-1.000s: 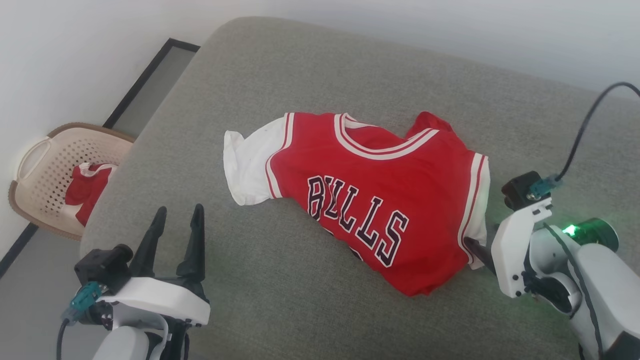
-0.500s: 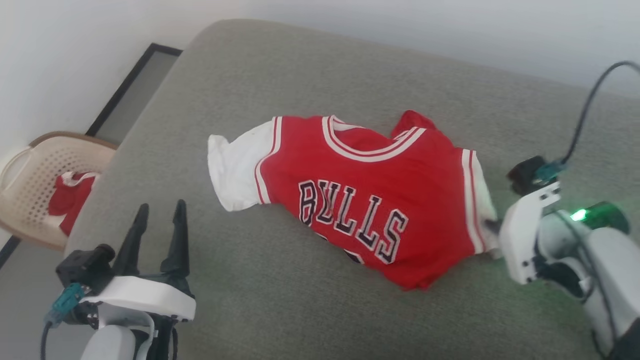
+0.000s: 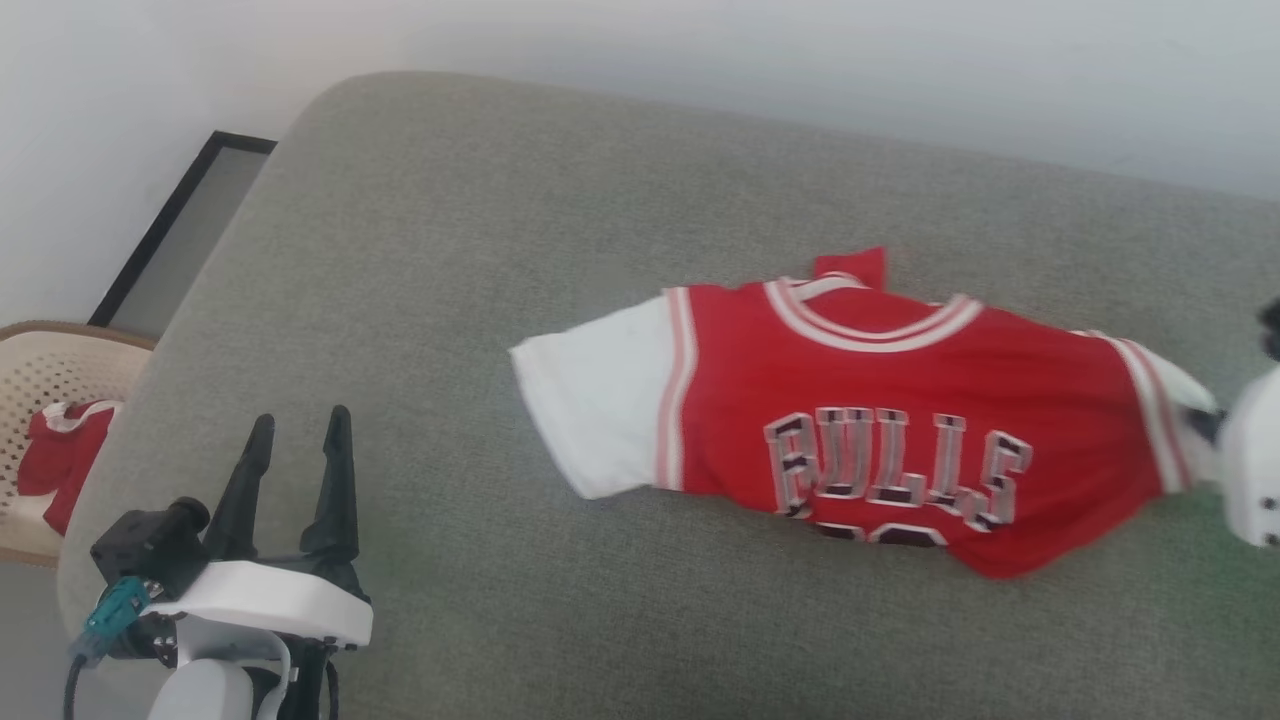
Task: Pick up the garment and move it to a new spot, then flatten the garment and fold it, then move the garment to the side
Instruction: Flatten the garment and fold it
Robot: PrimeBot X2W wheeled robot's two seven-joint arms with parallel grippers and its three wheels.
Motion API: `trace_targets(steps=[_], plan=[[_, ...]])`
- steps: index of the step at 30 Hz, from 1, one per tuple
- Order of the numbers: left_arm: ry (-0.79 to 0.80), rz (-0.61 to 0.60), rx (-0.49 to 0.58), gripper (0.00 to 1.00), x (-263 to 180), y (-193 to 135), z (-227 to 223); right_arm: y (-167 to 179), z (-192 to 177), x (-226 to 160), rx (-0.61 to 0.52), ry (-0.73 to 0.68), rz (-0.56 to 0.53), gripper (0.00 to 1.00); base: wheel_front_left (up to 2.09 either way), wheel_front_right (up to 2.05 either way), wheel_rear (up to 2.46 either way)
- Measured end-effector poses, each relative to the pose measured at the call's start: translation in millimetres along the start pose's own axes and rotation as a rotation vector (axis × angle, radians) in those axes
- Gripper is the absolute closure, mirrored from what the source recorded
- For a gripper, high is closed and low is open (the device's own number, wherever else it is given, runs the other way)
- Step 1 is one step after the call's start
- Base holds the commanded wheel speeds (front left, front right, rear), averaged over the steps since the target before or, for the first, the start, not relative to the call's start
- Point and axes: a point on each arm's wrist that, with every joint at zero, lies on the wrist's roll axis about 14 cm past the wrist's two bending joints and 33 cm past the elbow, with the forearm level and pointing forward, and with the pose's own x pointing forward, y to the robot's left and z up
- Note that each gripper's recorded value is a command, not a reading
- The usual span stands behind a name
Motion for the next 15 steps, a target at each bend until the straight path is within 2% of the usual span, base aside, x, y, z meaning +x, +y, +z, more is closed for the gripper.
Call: trace_targets(steps=[4, 8, 11, 15], plan=[[0.001, -0.010, -0.003, 0.00, 1.9, -4.1, -1.5, -32.7, -16.7, -12.3, 0.047, 0.026, -0.077, 1.00, 0.00, 0.00, 0.00], [0.002, -0.023, -0.003, 0.00, 3.2, -8.1, -2.9, -39.2, -29.7, -14.9, 0.077, 0.032, -0.097, 1.00, 0.00, 0.00, 0.00], [0.003, -0.026, -0.007, 0.00, 3.1, -10.0, -3.8, -31.2, -26.2, -14.1, 0.085, 0.001, -0.080, 1.00, 0.00, 0.00, 0.00], [0.007, -0.029, -0.004, 0.00, 1.0, -9.9, -5.2, 1.5, -14.1, -13.0, 0.035, -0.042, -0.003, 1.00, 0.00, 0.00, 0.00]])
